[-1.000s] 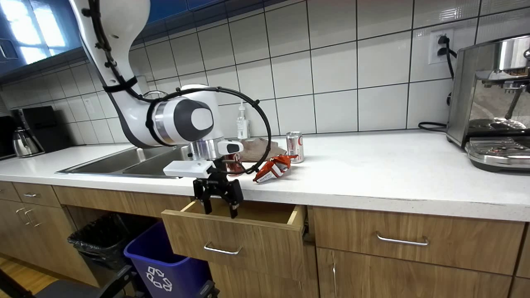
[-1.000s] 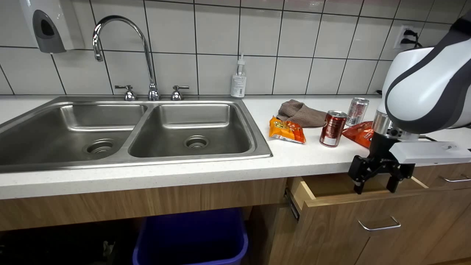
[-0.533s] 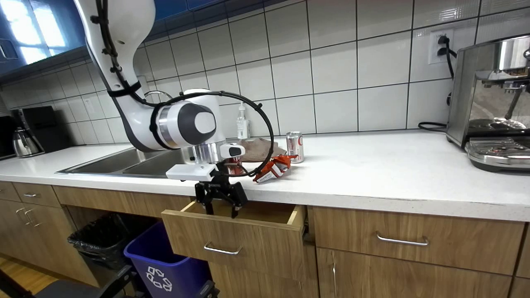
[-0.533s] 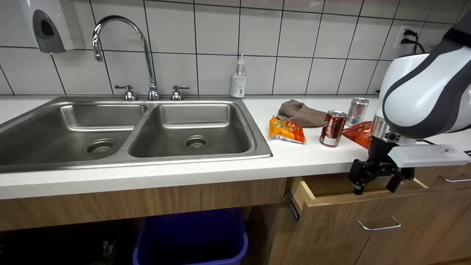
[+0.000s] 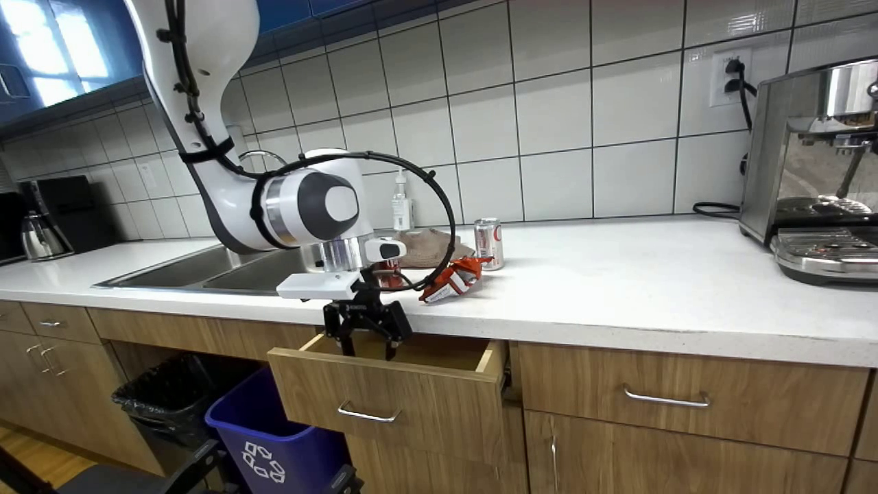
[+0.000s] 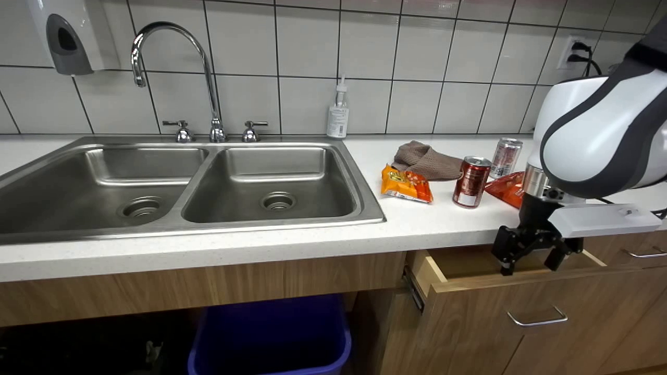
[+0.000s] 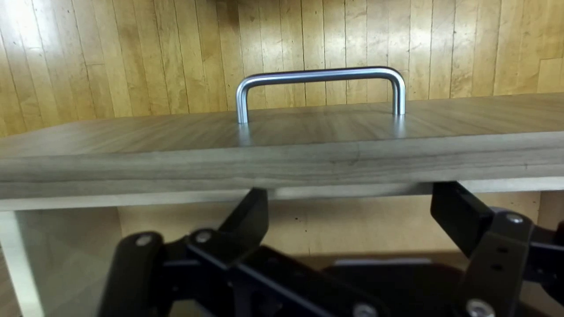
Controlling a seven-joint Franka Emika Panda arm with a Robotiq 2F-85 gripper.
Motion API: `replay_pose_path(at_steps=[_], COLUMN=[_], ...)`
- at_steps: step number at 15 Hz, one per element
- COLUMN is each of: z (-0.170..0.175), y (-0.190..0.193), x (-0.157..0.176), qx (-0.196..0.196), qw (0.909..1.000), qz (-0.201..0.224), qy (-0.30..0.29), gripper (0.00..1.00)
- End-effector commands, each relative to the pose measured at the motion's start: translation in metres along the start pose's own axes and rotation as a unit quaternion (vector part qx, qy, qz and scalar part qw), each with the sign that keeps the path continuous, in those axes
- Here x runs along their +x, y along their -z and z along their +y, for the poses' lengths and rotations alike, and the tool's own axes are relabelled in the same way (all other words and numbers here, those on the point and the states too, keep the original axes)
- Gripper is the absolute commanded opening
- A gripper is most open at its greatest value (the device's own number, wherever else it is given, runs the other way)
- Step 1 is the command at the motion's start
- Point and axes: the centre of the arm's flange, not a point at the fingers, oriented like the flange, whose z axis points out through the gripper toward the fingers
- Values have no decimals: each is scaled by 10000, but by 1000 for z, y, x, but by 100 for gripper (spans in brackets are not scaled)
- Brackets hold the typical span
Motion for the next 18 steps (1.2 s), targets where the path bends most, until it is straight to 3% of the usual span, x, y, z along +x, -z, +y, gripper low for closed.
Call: replay_pose_path(at_steps=[1,18], z=[-4,1], y=[0,2], x=[11,-15], qx=[-127,-50], qw=[9998,9994], qz=[-26,-323], qy=[142,92], gripper=[100,100])
